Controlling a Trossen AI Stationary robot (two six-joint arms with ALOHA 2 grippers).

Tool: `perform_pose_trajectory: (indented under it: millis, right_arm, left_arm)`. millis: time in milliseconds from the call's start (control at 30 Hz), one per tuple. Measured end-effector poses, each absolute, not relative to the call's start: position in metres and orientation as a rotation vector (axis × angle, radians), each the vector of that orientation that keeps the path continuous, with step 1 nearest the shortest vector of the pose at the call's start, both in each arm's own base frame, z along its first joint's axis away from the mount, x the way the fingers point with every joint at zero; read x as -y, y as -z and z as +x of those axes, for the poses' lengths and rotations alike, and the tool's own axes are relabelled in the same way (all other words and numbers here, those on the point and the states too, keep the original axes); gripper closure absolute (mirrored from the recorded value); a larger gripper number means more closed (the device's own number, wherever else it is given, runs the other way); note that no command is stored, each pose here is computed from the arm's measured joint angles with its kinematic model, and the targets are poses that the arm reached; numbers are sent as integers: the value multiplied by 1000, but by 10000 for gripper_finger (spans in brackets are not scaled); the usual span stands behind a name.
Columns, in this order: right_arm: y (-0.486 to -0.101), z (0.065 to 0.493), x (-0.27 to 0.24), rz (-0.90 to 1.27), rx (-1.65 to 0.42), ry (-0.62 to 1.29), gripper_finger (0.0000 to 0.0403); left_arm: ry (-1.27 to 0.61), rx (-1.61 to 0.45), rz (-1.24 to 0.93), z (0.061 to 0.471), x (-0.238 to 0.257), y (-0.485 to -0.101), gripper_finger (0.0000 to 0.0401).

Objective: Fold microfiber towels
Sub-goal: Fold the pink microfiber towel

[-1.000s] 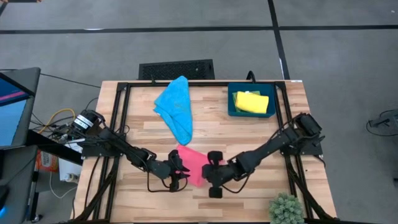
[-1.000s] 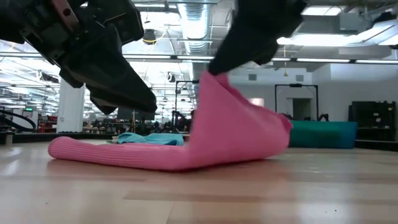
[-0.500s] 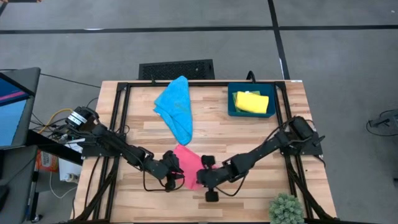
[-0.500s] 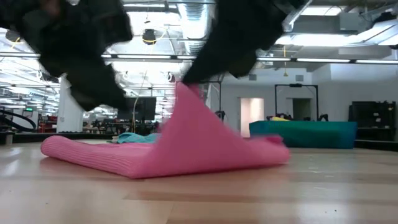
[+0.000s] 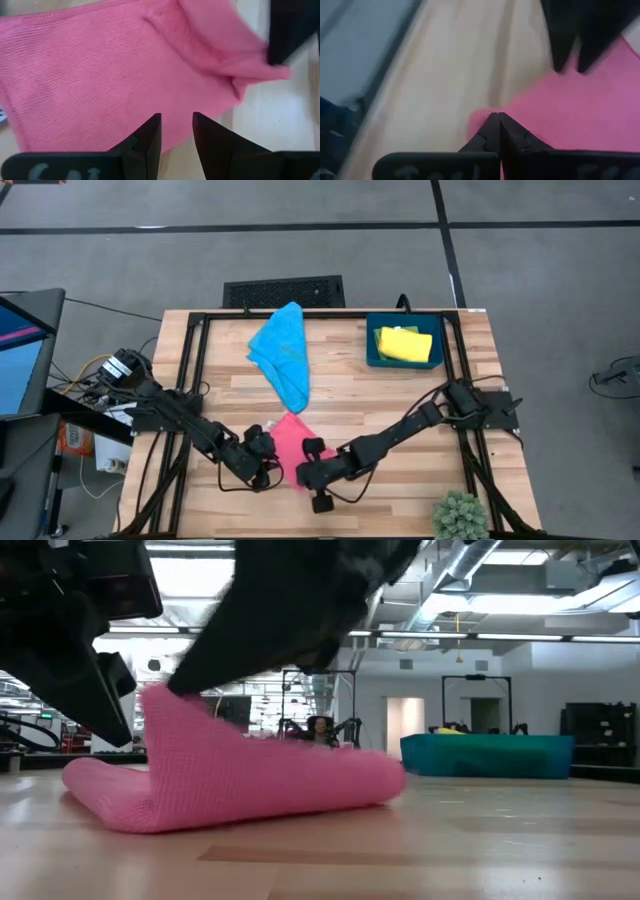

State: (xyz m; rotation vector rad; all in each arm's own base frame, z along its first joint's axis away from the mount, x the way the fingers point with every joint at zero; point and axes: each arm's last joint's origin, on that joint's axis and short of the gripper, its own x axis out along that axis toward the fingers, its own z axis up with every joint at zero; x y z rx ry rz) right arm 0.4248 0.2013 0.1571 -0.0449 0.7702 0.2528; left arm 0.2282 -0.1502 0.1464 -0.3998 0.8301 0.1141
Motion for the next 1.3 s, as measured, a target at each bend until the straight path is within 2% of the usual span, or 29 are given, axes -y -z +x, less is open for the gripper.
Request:
perform_pose_trajectory:
  millis: [267,733,867,1000,1133,1233,1300]
  right_arm:
    - [-157,432,-183,-71,-785,-210,388]
    - [-167,443,-177,-121,-680,-310,379]
    - [-167,445,-170,-120,-679,-298,352]
    - [-169,448,-163,-97,-683,-326,307]
    - [-202,448,-156,-83,-684,-333,253]
    - [-226,436,-147,-109,-769,-331,219]
    - [-226,422,-140,-156,-897,-334,205]
  left_arm:
    - [-135,-850,-373,225,151,-144,299]
    - [-171,-856,-346,223,148,-142,299]
    - [-177,-844,-395,224,149,-143,299]
    - [-146,-800,-428,227,152,-149,299]
    - [-140,-782,-421,227,152,-152,299]
    - [-142,-783,-420,227,152,-152,299]
    - [-140,-778,-423,228,152,-153,299]
